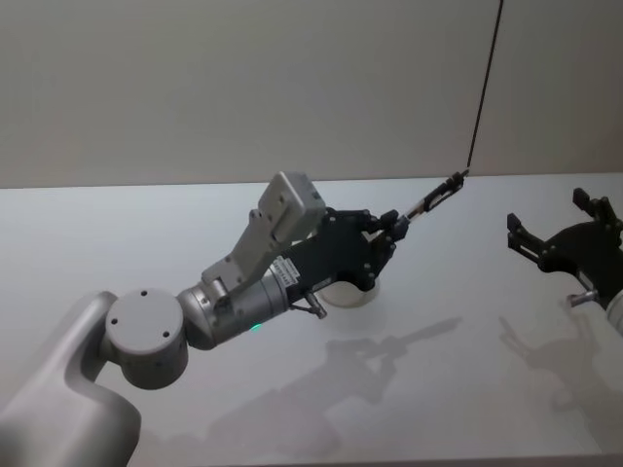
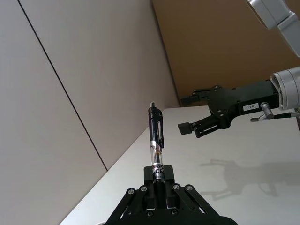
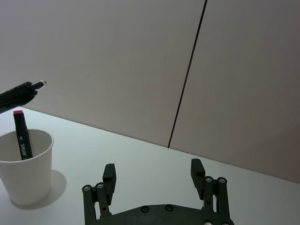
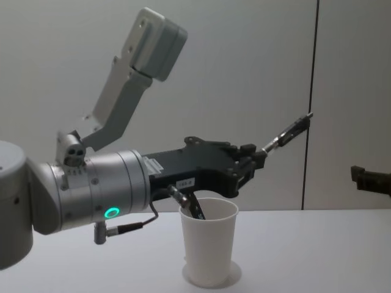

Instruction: Place the pen into the pen holder.

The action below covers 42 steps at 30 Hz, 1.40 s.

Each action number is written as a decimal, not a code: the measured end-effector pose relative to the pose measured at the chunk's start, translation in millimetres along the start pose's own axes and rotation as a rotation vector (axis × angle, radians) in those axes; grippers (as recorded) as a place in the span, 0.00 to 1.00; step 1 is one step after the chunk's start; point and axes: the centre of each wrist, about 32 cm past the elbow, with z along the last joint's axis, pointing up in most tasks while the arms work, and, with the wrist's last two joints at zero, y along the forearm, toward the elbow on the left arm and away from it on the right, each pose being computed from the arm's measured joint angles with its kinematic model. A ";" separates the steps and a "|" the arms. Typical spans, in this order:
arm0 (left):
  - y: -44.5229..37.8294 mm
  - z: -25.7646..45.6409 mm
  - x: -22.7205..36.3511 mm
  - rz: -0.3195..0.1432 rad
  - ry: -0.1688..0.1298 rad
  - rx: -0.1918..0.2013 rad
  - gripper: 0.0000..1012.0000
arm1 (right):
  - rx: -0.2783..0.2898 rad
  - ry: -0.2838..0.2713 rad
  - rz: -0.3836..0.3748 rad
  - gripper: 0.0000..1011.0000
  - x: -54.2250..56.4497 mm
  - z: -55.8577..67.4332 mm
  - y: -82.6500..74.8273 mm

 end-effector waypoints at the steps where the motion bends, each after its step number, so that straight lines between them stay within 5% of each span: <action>1: -0.4 0.0 0.1 -0.003 0.000 -0.001 0.14 | 0.000 0.000 0.000 0.99 0.0 0.0 0.0; 28: -8.8 -4.1 1.8 -0.069 0.014 -0.007 0.14 | 0.000 0.000 0.000 0.99 0.0 -0.1 0.0; 42: -9.7 -4.7 1.9 -0.077 0.016 -0.008 0.14 | 0.013 0.043 0.028 0.99 3.6 -0.3 -7.4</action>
